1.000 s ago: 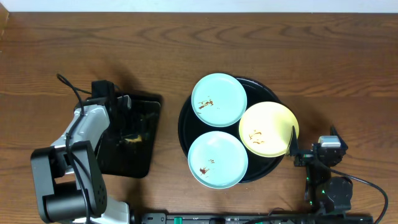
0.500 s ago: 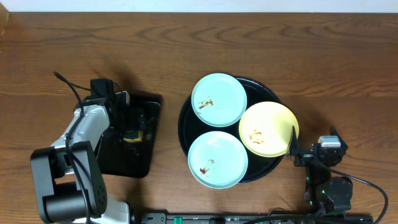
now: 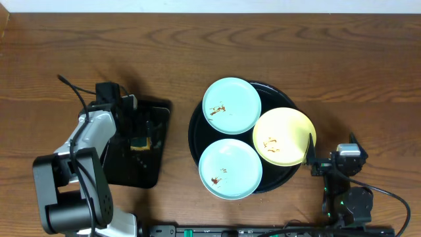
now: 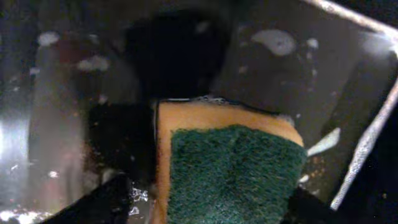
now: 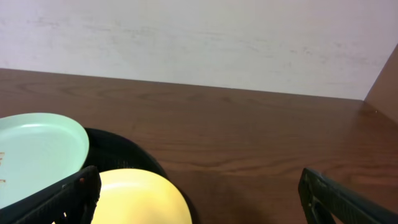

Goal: Clean dirty plates on tray and stack at the side

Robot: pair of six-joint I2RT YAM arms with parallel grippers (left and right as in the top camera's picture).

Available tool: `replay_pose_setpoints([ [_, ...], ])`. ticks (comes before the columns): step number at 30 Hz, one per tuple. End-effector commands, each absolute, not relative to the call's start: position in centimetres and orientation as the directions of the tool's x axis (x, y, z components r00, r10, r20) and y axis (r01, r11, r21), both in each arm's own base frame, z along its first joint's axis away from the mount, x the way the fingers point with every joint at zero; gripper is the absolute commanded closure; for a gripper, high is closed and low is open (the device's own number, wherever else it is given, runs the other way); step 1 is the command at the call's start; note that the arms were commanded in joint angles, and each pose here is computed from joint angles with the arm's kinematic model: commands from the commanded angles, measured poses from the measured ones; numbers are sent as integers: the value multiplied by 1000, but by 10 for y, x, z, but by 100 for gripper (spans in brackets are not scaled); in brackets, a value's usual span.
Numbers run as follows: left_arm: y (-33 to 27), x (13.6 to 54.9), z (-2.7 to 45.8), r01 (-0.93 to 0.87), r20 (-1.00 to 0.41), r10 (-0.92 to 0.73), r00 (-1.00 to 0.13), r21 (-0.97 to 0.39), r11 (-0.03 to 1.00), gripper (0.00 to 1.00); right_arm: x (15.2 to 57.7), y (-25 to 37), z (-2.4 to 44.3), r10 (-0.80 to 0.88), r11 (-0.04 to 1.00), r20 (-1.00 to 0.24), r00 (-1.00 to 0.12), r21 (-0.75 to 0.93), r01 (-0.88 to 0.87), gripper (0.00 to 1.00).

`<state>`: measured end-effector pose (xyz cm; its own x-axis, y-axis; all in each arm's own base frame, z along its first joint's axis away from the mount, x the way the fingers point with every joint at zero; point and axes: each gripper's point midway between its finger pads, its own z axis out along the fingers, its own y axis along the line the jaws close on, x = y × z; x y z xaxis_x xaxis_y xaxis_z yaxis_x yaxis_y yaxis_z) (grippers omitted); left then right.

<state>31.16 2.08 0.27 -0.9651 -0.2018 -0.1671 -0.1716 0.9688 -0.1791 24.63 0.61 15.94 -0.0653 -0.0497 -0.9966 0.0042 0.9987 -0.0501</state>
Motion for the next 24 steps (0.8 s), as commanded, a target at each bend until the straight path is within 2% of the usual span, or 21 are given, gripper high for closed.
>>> replay_pose_setpoints([
  [1,22,307,-8,-178,-133,-202,-970,-175,968,51,246,7,159,-37,999,-997,-65,-38,4,1],
  [5,22,308,-8,-190,-133,-215,-967,-177,966,93,246,7,159,-37,999,-997,-65,-38,4,1],
  [9,22,310,-3,-247,-118,-271,-955,-184,951,93,246,7,159,-37,999,-997,-65,-38,4,1],
  [24,20,295,-3,-304,-50,-317,-947,-177,936,93,246,7,159,-37,999,-997,-65,-38,4,1],
])
